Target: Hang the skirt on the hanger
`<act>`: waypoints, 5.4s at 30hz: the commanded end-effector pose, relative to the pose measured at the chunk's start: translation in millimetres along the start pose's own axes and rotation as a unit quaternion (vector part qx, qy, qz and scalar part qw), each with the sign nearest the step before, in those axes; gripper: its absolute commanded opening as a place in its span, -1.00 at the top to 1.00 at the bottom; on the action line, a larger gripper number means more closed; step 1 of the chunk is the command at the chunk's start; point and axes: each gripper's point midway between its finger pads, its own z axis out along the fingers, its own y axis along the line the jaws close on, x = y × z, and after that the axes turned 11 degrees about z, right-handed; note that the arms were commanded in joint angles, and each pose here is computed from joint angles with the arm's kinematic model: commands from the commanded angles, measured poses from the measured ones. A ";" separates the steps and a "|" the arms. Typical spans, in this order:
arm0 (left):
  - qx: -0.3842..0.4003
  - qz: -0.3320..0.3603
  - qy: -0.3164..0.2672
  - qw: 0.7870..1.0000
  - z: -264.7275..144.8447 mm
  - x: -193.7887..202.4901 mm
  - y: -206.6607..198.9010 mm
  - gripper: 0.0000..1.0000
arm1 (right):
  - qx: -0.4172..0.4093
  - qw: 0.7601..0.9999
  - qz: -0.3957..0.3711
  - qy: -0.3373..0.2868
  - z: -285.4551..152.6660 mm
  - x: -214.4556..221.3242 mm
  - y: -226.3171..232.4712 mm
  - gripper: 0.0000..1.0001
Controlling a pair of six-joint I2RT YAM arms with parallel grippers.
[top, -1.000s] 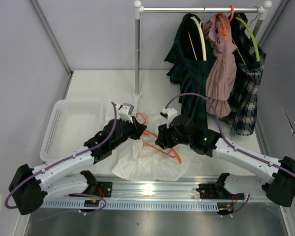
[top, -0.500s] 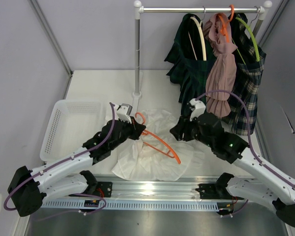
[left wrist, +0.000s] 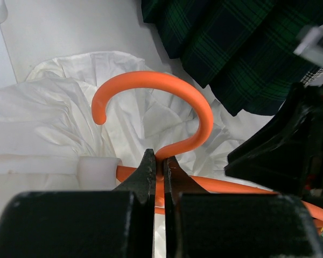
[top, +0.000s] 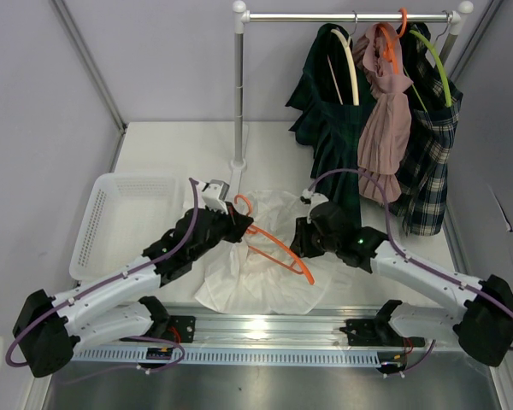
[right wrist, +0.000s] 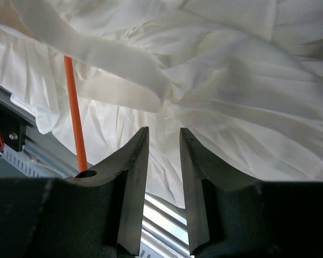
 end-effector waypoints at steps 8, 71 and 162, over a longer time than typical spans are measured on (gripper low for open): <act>0.017 -0.003 -0.038 0.999 -6.5 -24.5 -7.3 1.00 | -0.027 0.999 -0.016 0.017 35.2 20.5 25.0 0.38; -0.167 0.037 -0.131 0.977 10.6 -87.4 58.7 1.00 | 0.048 0.998 0.022 -0.027 -68.4 7.4 -0.8 1.00; 0.118 0.134 -0.116 0.977 -28.4 -190.9 -108.7 1.00 | -0.148 0.963 -0.127 -0.187 -195.1 -115.6 143.3 -0.03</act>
